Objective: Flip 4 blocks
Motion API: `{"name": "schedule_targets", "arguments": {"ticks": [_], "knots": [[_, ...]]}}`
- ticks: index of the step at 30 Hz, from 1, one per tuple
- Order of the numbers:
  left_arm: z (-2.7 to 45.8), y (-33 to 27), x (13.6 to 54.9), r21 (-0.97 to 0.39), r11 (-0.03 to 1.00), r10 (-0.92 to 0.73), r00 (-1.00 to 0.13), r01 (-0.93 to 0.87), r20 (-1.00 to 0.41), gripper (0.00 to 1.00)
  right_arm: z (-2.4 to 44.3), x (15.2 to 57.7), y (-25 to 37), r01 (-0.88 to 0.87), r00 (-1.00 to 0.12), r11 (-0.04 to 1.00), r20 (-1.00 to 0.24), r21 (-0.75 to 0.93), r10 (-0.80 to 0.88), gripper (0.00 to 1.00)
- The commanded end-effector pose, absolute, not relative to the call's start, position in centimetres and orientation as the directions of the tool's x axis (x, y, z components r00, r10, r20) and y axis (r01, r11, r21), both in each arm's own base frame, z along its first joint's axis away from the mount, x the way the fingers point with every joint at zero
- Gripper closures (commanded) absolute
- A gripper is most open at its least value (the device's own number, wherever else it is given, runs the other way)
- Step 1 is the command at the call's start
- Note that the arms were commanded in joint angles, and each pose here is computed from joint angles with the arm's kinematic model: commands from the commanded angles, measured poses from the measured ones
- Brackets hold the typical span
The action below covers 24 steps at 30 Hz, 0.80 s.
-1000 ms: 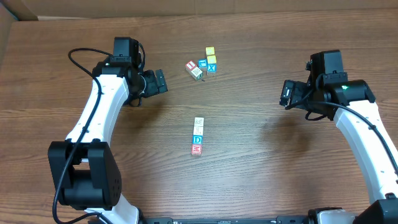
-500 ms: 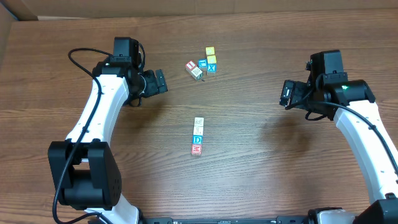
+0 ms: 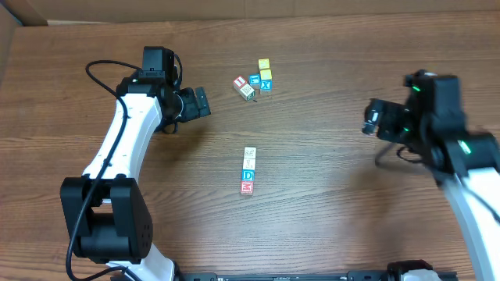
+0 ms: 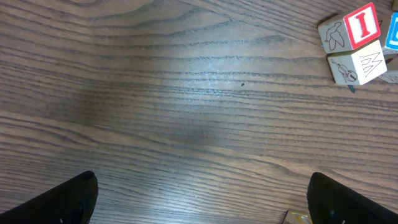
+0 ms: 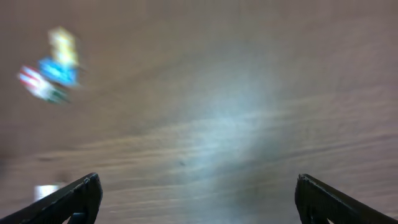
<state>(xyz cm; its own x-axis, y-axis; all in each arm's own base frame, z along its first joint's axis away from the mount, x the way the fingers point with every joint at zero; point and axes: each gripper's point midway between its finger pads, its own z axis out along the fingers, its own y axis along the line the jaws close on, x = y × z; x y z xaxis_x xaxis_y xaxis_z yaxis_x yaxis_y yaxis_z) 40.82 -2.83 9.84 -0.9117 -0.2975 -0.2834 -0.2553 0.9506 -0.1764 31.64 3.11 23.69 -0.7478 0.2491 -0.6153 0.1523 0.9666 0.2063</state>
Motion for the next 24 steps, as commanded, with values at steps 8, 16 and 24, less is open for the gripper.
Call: {"name": "schedule_targets", "arguments": {"ticks": [8, 16, 24], "knots": [[10.4, -2.5, 41.1, -0.177, 0.946, -0.314, -0.901, -0.271, -0.298, 0.00, 34.1, 24.9, 2.5, 0.055, -0.464, 0.956, -0.840, 0.289, 0.281, 0.00], [10.4, -2.5, 41.1, -0.177, 0.946, -0.314, -0.901, -0.271, -0.298, 0.00, 38.5, 19.5, 1.5, 0.011, -0.266, 0.952, -0.917, 0.305, 0.297, 0.00], [10.4, -2.5, 41.1, -0.177, 0.946, -0.314, -0.901, -0.271, -0.298, 0.00, 38.9, 14.6, -0.1, 0.027, -0.105, 0.951, -0.945, 0.308, 0.309, 0.00]]}}
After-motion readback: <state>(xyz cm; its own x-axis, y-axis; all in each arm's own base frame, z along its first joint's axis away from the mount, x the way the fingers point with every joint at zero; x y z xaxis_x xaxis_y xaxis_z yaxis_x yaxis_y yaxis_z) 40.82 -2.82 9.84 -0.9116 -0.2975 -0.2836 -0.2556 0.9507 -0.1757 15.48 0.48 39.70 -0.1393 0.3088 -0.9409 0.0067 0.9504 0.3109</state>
